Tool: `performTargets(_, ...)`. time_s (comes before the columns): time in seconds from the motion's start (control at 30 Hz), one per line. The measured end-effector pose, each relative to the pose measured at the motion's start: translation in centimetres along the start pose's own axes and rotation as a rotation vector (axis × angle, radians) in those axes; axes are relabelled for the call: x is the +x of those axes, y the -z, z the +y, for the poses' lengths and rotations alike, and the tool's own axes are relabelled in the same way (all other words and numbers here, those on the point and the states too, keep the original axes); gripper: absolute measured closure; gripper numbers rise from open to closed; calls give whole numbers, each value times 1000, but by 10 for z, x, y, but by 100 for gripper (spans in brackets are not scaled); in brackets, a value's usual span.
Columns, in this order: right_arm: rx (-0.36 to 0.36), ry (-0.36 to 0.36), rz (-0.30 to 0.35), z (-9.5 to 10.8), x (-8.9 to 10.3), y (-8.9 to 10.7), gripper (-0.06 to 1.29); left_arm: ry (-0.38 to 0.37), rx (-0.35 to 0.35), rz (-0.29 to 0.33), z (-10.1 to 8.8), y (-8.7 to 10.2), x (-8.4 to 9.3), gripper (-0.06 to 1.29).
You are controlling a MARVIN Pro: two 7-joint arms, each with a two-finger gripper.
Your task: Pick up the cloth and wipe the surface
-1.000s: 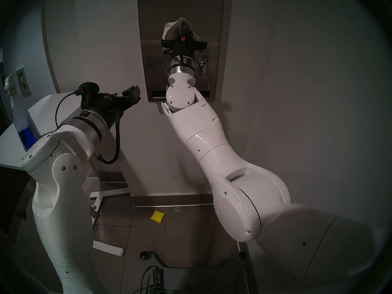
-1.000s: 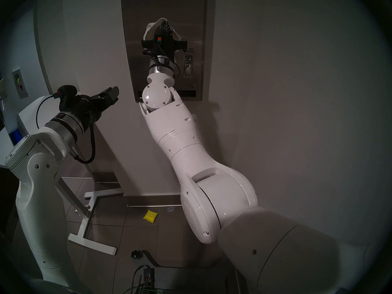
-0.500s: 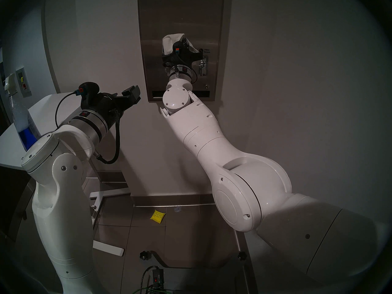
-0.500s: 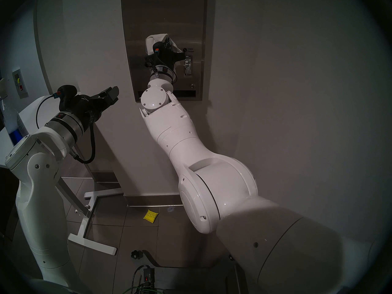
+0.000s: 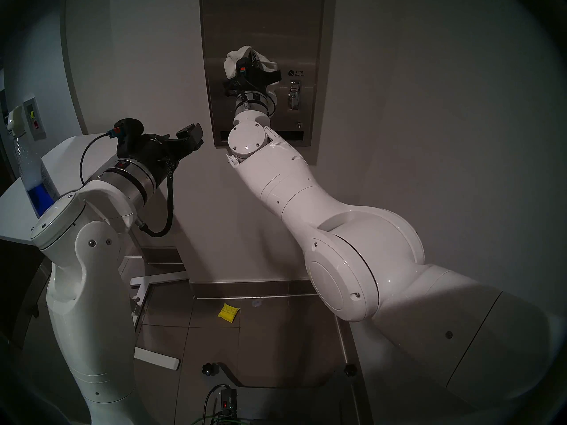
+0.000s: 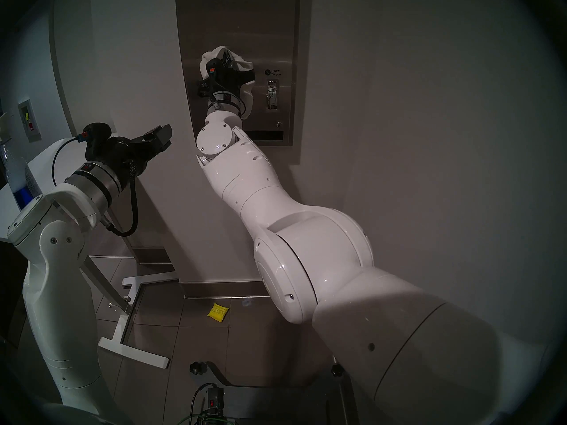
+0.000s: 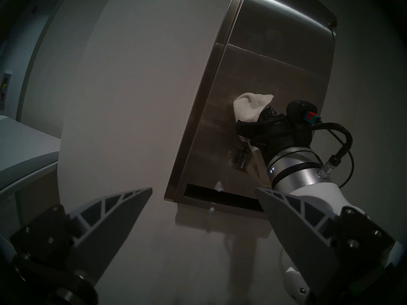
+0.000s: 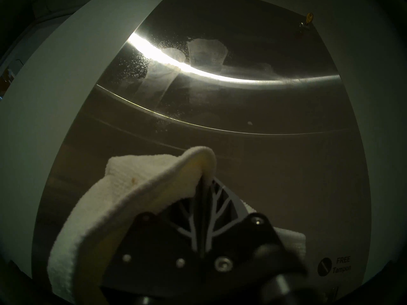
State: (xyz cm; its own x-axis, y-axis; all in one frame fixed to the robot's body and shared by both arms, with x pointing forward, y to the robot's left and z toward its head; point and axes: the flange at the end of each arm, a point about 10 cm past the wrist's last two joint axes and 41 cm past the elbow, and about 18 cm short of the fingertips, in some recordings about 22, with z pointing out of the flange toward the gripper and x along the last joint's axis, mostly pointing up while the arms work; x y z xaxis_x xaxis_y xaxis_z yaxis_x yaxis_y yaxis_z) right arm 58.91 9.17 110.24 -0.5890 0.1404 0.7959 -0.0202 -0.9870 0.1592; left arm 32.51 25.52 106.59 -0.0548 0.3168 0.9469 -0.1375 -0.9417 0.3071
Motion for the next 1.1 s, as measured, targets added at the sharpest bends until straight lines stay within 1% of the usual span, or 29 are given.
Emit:
performTargets(0.33, -3, -17, -21, 0, -6, 4, 126, 0, 0, 0, 0, 0, 0, -2)
performTargets(0.87, 26, -67, -39, 1, -8, 2, 126, 0, -1, 0, 0, 0, 0, -2)
performTargets(1.1, 52, -88, -40, -4, -11, 10, 126, 0, -1, 0, 0, 0, 0, -2)
